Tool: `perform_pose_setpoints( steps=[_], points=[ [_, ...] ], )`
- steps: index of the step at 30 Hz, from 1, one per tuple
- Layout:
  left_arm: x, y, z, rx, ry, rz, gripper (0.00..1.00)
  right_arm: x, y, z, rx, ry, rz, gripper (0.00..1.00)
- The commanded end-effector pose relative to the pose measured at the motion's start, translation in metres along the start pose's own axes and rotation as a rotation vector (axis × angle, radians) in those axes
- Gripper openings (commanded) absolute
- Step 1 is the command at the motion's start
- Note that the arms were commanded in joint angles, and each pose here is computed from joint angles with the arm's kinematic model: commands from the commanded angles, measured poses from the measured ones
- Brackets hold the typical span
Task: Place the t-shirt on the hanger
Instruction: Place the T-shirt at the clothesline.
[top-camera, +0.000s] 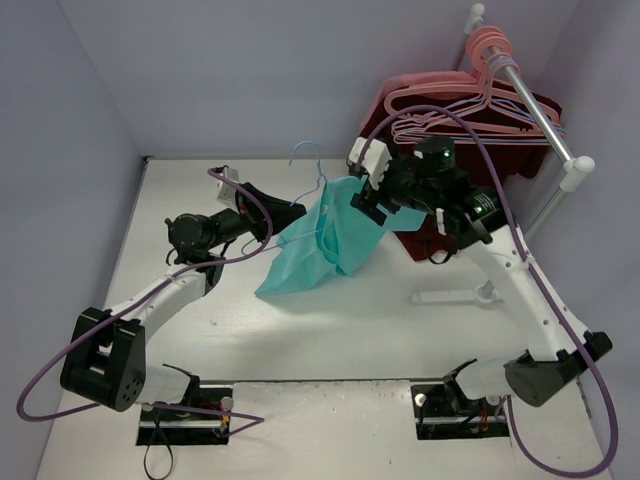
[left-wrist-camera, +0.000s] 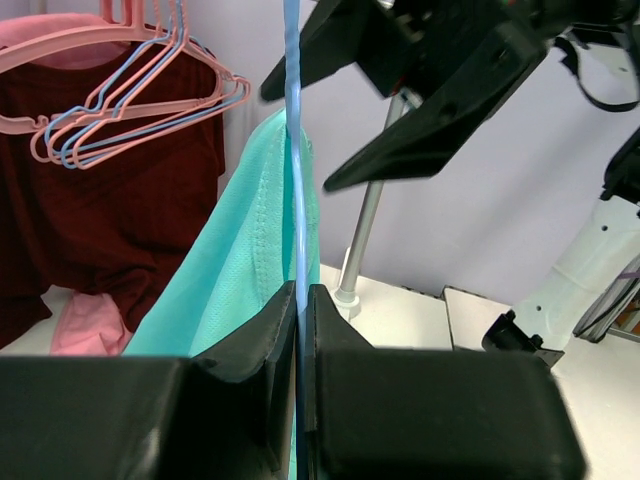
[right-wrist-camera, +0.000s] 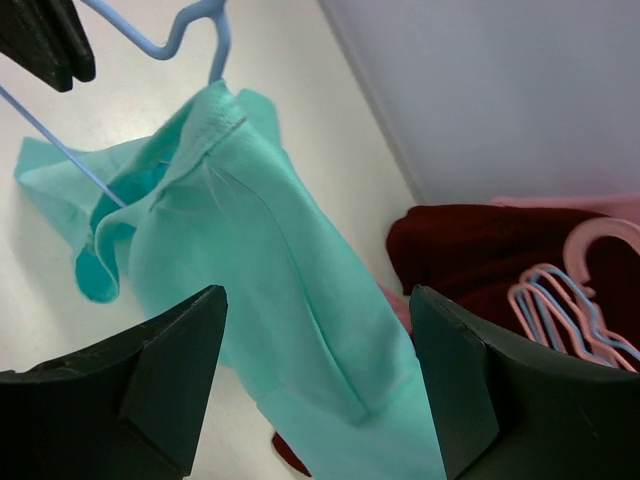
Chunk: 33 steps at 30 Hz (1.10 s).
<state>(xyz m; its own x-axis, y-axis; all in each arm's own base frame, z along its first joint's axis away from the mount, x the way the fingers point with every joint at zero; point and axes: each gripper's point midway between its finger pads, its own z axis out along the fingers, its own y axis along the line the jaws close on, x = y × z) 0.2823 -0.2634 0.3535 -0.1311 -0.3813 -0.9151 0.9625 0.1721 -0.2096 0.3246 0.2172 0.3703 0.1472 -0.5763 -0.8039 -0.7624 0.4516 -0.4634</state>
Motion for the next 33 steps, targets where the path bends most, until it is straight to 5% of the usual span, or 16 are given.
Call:
perform_pose_setpoints(
  steps=[1, 10, 16, 20, 22, 26, 29, 33],
  points=[
    [-0.07, -0.056, 0.005, 0.199, -0.188, 0.324, 0.0, -0.018, 0.005, 0.016, -0.097, -0.069, -0.053, 0.71],
    [-0.064, -0.059, 0.005, 0.232, -0.145, 0.313, 0.0, -0.027, 0.009, 0.027, -0.153, -0.099, -0.075, 0.6],
    [-0.058, -0.054, 0.008, 0.238, -0.104, 0.311, 0.0, -0.038, 0.018, 0.027, -0.204, -0.147, -0.075, 0.35],
    [-0.057, -0.048, 0.012, 0.23, -0.084, 0.317, 0.0, -0.034, 0.024, 0.029, -0.224, -0.141, -0.072, 0.04],
    [-0.06, -0.043, 0.016, 0.219, -0.063, 0.323, 0.01, -0.031, 0.024, 0.029, -0.22, -0.13, -0.072, 0.0],
    [-0.067, -0.028, 0.022, 0.149, 0.001, 0.345, 0.31, -0.028, 0.017, 0.025, -0.176, -0.11, -0.083, 0.0],
    [-0.076, 0.007, 0.02, -0.104, 0.089, 0.32, 0.65, -0.024, 0.007, 0.02, -0.115, -0.075, -0.096, 0.0],
    [-0.129, 0.031, -0.003, -0.464, 0.044, 0.362, 0.76, -0.018, -0.004, 0.018, -0.057, -0.036, -0.102, 0.0]
  ],
)
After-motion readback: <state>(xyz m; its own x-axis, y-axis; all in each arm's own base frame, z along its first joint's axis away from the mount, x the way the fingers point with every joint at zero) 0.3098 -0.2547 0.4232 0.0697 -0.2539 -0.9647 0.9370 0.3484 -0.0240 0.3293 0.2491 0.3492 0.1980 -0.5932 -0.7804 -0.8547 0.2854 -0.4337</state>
